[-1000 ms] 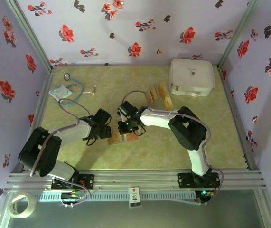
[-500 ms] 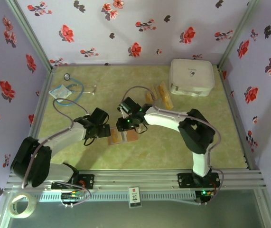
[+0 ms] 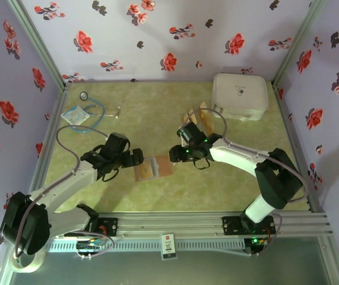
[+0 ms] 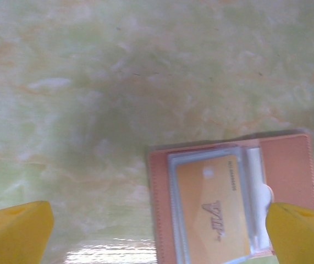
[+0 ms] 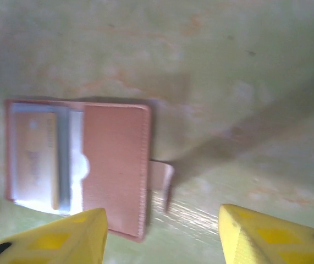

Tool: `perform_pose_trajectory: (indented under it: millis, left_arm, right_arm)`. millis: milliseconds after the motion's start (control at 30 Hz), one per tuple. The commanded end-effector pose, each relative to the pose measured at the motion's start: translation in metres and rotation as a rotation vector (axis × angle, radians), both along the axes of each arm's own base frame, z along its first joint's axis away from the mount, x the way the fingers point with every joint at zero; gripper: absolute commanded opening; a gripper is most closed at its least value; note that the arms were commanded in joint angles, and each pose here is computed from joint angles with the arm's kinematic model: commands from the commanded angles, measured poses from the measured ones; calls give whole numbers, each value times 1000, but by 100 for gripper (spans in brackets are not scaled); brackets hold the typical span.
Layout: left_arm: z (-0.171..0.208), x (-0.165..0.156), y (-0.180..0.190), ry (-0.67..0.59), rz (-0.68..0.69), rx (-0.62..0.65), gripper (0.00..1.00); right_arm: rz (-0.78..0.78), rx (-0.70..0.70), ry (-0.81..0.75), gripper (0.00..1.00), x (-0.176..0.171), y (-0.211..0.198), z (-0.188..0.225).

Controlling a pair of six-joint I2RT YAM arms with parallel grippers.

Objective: Put the credit cards into the card holder

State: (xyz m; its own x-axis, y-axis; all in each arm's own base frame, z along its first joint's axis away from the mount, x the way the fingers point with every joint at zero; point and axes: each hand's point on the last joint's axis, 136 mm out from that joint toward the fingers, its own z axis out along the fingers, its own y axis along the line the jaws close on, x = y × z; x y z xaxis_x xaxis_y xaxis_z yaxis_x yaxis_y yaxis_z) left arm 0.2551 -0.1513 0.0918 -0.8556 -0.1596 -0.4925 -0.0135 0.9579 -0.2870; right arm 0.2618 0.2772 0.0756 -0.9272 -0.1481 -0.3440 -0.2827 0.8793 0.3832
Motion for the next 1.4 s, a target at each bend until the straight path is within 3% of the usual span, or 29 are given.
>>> perform_pose_trajectory:
  millis: [0, 333, 900, 1367]
  left_arm:
    - [-8, 6, -22, 6, -38, -97, 100]
    - [-31, 12, -41, 37, -71, -108, 100]
    - [-57, 7, -49, 87, -87, -115, 100]
    - [-49, 11, -62, 75, -112, -131, 100]
  right_arm:
    - [-5, 6, -18, 55, 8, 4, -6]
    - [8, 15, 16, 47, 15, 18, -27]
    - [29, 41, 48, 2, 8, 22, -36]
    - [26, 76, 66, 0, 1, 27, -39]
